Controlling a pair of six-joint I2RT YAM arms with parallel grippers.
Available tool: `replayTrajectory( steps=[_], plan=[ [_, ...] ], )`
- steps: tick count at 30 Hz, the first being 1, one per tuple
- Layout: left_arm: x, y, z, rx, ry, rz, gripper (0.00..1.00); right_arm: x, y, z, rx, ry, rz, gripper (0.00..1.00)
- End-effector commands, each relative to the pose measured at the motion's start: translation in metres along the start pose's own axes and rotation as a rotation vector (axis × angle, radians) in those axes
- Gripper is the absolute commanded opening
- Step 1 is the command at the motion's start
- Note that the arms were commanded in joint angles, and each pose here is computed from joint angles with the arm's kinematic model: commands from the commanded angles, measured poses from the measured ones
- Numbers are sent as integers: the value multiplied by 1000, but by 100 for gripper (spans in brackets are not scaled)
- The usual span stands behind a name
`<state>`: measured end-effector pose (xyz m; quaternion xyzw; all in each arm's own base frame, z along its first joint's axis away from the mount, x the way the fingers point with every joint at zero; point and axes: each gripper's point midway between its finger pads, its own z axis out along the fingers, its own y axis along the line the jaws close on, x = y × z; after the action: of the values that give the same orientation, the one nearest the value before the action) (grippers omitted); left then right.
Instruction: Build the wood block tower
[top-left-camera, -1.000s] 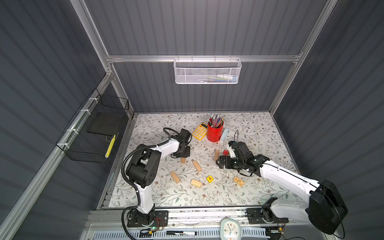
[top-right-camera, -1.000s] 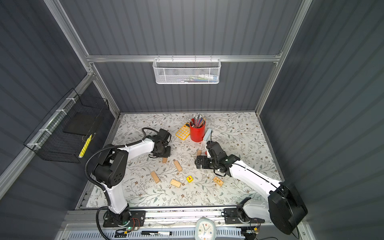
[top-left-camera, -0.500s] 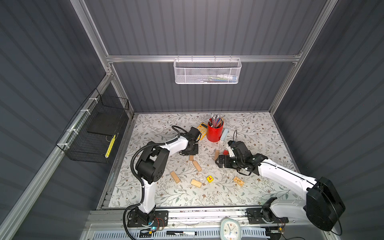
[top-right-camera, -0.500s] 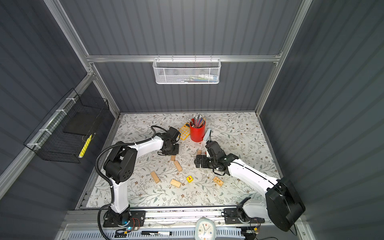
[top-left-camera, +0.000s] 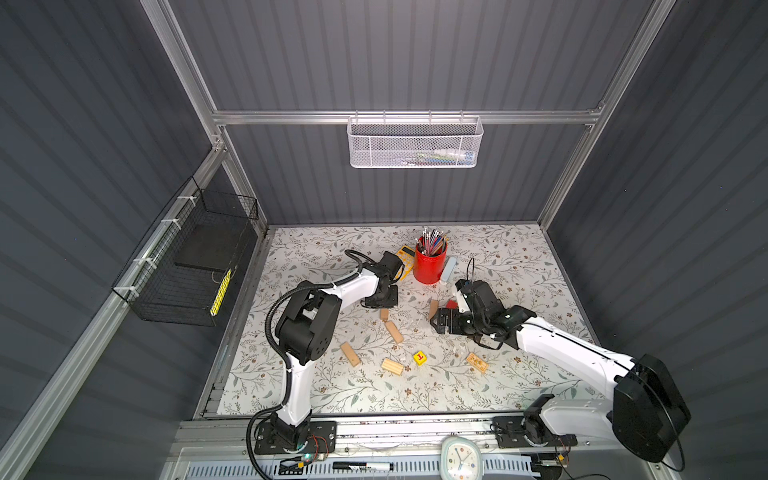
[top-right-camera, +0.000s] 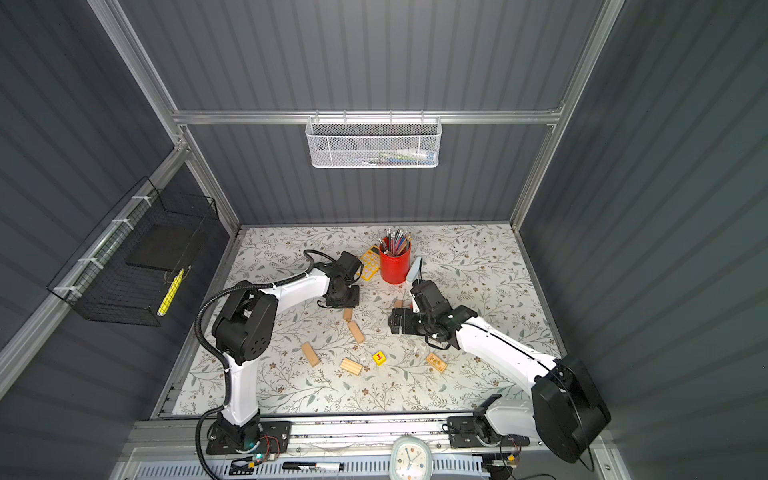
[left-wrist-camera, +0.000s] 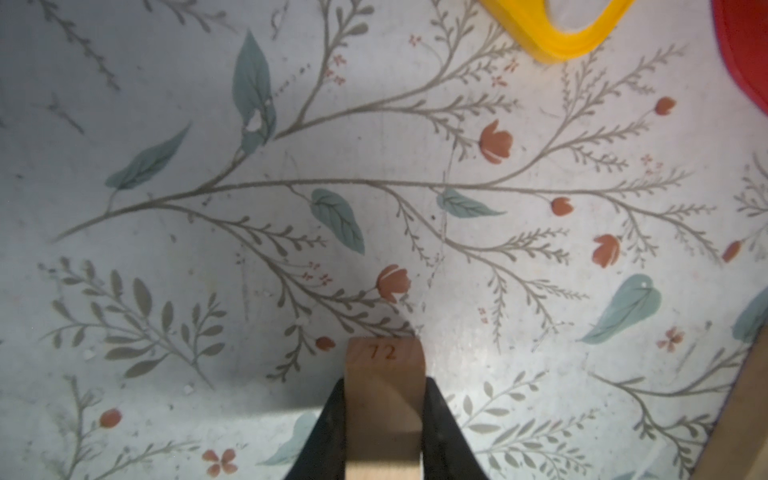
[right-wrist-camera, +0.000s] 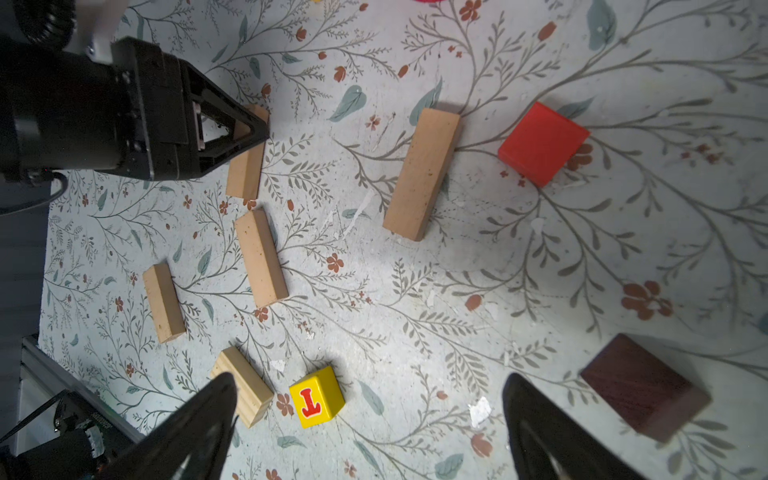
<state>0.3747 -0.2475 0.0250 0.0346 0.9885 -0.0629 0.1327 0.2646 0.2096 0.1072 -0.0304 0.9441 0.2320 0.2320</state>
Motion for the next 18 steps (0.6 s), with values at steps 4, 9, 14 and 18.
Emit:
replayTrajectory(
  steps=[4,9,14,18],
  plan=[
    [22,6,11,-32,92,-3,34,-6,1,-5,11,-7,-13,99],
    [16,2,6,-17,71,-5,39,-10,1,-8,23,-13,-33,99],
    [8,-3,-6,7,34,-13,45,-9,7,-11,16,30,-73,99],
    [-2,-5,-29,39,-41,-29,48,-7,16,-12,-5,64,-113,99]
  ],
)
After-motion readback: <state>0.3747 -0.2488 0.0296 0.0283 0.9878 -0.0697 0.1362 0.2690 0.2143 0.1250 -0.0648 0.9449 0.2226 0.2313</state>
